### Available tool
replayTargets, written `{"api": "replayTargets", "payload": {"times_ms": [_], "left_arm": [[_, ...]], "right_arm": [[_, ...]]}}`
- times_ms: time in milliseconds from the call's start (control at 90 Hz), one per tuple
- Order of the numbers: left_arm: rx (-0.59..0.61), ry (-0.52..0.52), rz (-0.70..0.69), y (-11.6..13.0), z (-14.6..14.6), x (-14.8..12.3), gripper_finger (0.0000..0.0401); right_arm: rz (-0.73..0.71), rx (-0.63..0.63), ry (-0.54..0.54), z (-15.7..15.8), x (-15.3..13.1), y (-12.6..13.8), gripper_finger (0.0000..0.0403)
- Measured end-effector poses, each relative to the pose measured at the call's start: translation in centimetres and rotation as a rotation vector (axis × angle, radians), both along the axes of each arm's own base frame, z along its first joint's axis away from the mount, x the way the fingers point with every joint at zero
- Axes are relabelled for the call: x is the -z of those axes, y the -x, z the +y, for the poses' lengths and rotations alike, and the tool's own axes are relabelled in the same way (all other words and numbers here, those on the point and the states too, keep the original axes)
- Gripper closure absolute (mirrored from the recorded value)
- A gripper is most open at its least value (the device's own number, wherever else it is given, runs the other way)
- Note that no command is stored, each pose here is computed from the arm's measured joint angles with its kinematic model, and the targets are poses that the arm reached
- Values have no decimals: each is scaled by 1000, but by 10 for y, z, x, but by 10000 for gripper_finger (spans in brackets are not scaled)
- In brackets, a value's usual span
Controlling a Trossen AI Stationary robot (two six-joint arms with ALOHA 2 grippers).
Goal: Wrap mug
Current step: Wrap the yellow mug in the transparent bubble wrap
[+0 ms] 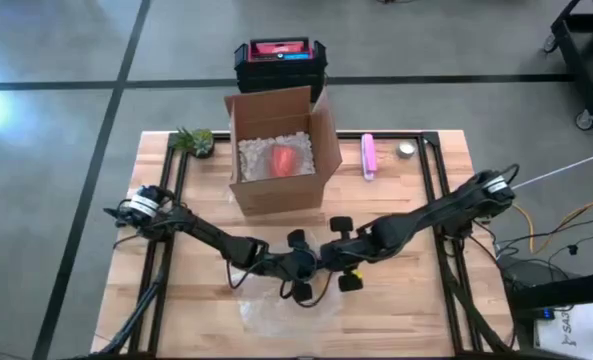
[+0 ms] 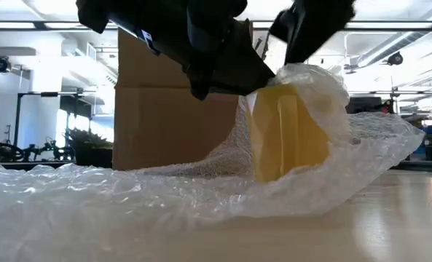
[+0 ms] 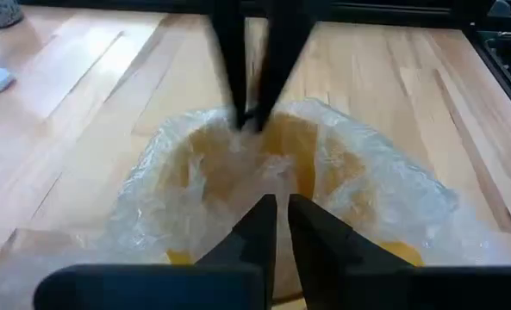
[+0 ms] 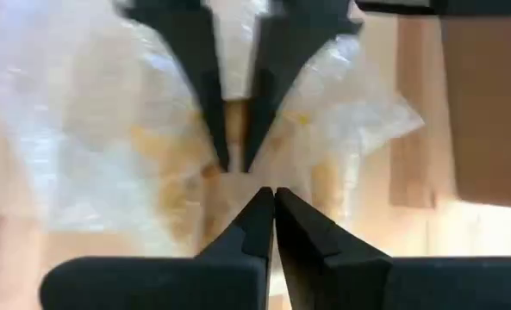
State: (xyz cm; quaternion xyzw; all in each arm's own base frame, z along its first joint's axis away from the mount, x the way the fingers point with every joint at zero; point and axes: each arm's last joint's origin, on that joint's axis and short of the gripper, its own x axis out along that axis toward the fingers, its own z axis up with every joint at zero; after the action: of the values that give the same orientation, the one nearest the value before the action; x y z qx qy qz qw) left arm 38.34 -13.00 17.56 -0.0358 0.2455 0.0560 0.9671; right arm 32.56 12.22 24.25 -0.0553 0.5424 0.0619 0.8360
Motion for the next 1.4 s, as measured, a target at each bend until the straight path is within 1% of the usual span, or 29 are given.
{"api": "replayTargets", "payload": {"times_ms": [67,111,222,311,400,467,544,589,744,933,1078,1244,1400], "left_arm": [[-1,0,-2,0,0,-1,379],[-1,-1,-1,0,0,-1,379],[0,-5,-3,0,0,-1,379],[0,-6,-4,0,0,-1,379],[0,-5,-6,0,1,-1,379],[0,-5,-10,0,1,-2,379],[0,-5,-9,0,1,-1,379],[0,-4,-11,0,1,-2,379],[1,-4,-7,0,1,-1,379],[0,-4,-9,0,1,-1,379],[0,-2,-10,0,1,-1,379],[4,-12,11,2,1,0,379],[9,-23,54,13,3,-15,378]], "right_arm": [[15,-43,-82,9,-4,5,403],[24,-50,-108,15,-2,8,403],[63,-70,-101,26,14,13,403],[48,-80,-105,30,27,11,403],[39,-95,-86,32,39,8,403],[36,-99,-20,31,46,6,403],[15,-93,55,29,46,5,403],[-3,-94,77,28,42,4,403],[-63,-100,83,24,25,-2,403],[-65,-89,85,16,20,-5,403],[-17,-44,102,2,36,-14,403],[35,-45,63,-4,53,-23,403],[51,-31,58,-4,60,-25,403]]}}
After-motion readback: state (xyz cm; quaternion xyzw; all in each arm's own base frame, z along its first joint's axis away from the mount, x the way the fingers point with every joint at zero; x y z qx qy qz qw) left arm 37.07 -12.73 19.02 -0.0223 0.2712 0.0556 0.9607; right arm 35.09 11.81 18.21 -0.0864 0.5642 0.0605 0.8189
